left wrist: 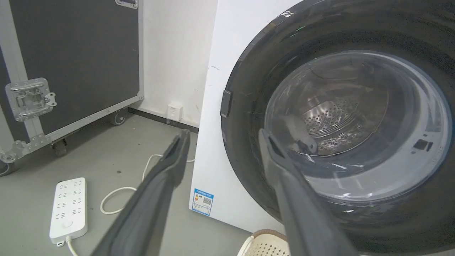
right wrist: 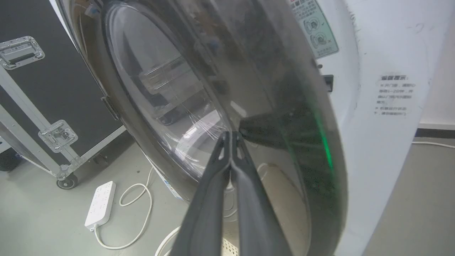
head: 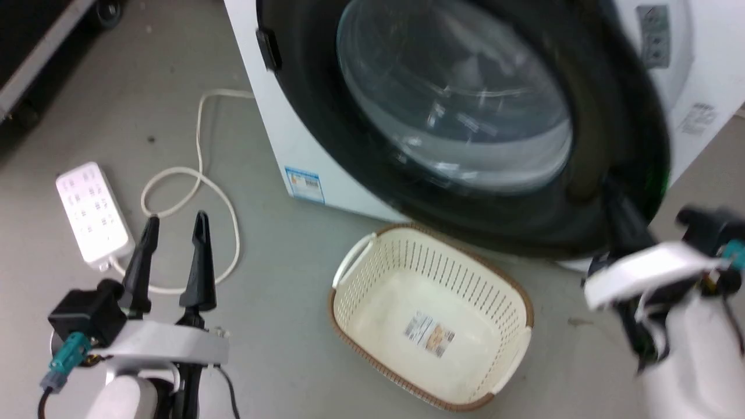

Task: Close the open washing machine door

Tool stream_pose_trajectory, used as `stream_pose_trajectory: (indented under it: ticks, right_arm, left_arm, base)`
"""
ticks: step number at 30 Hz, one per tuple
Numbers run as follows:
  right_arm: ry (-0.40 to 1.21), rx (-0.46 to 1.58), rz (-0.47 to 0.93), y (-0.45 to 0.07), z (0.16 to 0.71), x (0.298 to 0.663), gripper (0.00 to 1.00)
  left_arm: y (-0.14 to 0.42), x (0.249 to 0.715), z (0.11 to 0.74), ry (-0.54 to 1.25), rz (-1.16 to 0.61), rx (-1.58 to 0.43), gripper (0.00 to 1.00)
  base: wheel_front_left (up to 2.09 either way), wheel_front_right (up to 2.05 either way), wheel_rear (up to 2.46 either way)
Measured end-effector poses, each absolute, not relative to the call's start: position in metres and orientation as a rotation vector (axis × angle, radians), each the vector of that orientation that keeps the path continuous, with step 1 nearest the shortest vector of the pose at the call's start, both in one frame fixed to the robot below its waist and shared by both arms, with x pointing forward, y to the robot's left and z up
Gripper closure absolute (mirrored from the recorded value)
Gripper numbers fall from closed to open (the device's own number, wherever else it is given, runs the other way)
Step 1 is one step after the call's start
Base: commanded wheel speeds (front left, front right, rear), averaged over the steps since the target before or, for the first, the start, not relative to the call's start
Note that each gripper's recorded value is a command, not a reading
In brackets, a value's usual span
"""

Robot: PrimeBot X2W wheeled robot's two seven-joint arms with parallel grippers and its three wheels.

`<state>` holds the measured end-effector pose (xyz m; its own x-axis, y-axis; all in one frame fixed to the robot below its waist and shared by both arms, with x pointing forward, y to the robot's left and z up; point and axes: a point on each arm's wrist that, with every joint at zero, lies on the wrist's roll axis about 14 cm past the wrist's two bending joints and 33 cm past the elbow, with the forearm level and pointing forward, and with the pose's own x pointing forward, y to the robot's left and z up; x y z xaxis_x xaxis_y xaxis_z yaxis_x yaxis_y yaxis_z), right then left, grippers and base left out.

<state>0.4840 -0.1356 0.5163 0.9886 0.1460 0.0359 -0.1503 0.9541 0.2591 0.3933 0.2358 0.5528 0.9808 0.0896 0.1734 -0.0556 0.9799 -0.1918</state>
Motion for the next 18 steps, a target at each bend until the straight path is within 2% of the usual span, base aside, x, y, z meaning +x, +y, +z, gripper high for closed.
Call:
stream_pose_trajectory:
  ticks: [10,18]
  right_arm:
    - [-0.094,0.298,-0.001,-0.171,0.518,0.565,1.00]
    - [-0.094,0.297,-0.024,-0.170,0.509,0.592,1.00]
  left_arm:
    - [0.231,0.430,0.535,-0.153,0.046,-0.170,0.00]
    - [0.231,0.443,0.518,-0.118,0.041,-0.161,0.00]
  base:
    - [0.00,0.00,0.00]
    - [0.00,0.00,0.00]
